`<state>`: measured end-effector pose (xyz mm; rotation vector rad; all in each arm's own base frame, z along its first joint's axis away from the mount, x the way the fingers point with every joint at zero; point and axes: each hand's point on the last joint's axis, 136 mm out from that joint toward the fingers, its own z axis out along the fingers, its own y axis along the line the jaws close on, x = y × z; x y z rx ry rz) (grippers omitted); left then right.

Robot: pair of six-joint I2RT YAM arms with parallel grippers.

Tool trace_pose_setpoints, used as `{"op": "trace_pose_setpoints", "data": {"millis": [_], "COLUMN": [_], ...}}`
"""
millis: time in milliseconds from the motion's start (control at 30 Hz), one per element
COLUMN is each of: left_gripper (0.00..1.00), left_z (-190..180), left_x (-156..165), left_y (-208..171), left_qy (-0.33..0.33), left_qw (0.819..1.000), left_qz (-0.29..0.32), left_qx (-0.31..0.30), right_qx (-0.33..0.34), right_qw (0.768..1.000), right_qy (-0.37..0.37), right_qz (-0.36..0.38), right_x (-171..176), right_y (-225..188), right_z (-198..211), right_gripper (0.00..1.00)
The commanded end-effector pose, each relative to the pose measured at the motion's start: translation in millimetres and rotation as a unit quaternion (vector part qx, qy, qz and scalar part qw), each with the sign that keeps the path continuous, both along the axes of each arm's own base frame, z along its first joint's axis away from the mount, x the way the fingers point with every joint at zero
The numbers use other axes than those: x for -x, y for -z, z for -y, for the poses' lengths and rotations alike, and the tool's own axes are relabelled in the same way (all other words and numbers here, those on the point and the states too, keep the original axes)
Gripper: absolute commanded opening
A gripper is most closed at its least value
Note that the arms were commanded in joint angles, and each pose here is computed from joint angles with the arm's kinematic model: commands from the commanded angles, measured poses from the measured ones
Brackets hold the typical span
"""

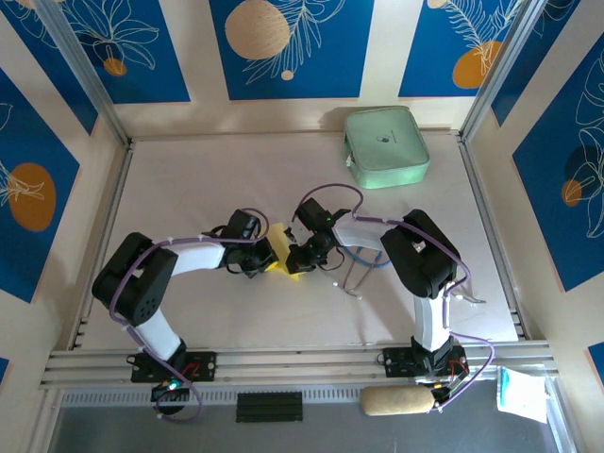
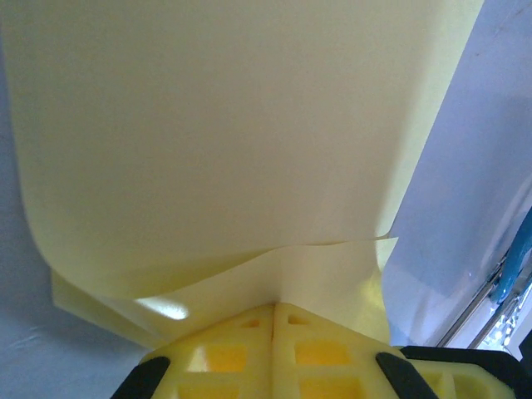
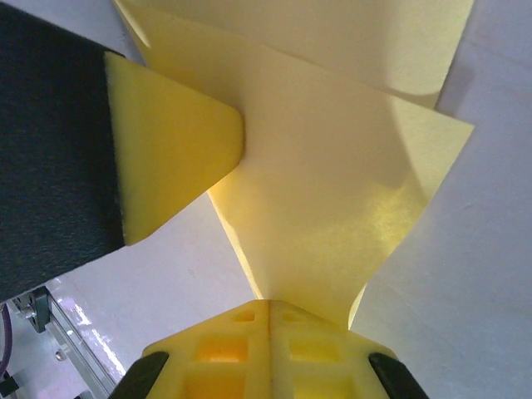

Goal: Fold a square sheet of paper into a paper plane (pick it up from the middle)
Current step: Third fold the triangle at the center of the table.

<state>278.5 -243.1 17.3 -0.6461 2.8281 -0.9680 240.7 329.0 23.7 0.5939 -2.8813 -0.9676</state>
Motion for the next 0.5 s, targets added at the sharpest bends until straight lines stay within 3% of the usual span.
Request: {"op": "trace_pose_setpoints", "data": {"millis": [0,467], "left_gripper": [0.07,0.08], "left_z": [-16.6,-14.9], "left_x": [16.8,12.4], "left_y": [26.7,23.0], "left_qy": [-0.010,-0.004], "left_qw": [0.998,0.998], "left_qz": [-0.039,-0.033], "left_qx": [-0.051,-0.053], "right_qx": [0.011,0.019], "right_qw": [1.000,0.999], "right_qy": [-0.008,-0.017], "right_qz": [-0.007,-0.022], "right_x": [2.3,11.6], "right_y": [5.8,13.1], "right_z": [-0.1,4.3], "right_gripper": [0.06,0.05]}}
